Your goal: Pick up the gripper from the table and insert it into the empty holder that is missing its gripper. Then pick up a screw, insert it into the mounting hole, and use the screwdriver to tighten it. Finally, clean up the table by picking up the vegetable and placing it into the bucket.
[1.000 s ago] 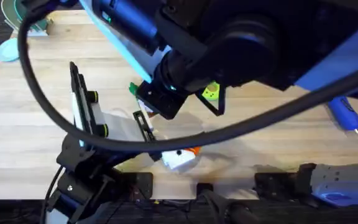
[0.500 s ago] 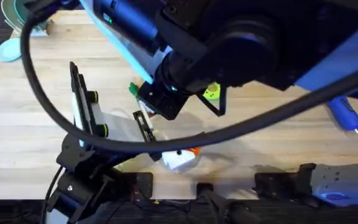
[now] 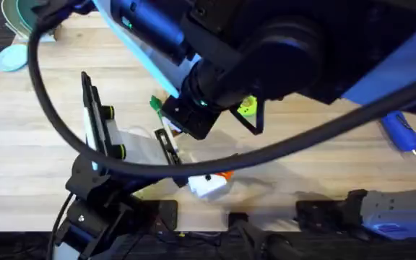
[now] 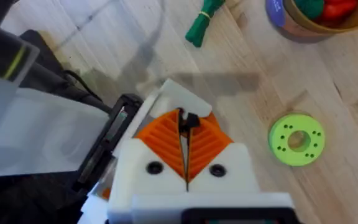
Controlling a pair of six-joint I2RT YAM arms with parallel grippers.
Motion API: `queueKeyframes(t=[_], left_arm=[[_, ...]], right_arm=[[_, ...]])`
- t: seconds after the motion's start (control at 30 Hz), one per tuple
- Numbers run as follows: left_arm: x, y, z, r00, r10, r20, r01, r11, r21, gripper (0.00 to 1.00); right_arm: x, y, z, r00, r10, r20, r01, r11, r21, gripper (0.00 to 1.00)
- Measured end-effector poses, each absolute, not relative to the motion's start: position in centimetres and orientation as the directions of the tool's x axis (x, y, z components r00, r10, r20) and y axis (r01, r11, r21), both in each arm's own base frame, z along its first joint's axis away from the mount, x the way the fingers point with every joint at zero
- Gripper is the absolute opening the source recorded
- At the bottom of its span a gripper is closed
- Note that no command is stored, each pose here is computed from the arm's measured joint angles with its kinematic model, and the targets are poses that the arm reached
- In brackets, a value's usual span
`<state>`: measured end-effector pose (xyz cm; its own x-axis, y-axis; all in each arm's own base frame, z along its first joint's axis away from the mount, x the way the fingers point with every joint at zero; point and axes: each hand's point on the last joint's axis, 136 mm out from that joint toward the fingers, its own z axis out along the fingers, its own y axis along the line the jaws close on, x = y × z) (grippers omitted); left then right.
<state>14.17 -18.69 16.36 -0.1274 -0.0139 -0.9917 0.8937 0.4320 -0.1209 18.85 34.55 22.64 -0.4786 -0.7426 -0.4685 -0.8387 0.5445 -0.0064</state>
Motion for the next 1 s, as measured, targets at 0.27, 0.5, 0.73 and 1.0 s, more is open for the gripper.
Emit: queueKeyframes(t=[0.27,0.5,0.73,1.0], left_arm=[[14.2,-18.7,16.4,-0.128,-0.014,-0.992,0.894,0.432,-0.122,0.992],[14.4,-18.6,16.2,-0.148,-0.019,-0.989,0.886,0.441,-0.141,0.993],[14.3,-18.7,16.2,-0.148,-0.018,-0.989,0.888,0.437,-0.141,0.993],[14.2,-18.7,16.2,-0.142,-0.016,-0.990,0.891,0.433,-0.135,0.993]], right_arm=[[19.1,35.1,21.2,-0.483,-0.756,-0.441,-0.841,0.541,-0.008,0.005],[19.4,35.6,21.0,-0.483,-0.754,-0.445,-0.840,0.543,-0.007,0.005],[19.7,35.6,21.1,-0.482,-0.749,-0.454,-0.836,0.548,-0.017,0.482],[21.1,34.3,22.4,-0.499,-0.719,-0.483,-0.811,0.584,-0.031,0.966]])
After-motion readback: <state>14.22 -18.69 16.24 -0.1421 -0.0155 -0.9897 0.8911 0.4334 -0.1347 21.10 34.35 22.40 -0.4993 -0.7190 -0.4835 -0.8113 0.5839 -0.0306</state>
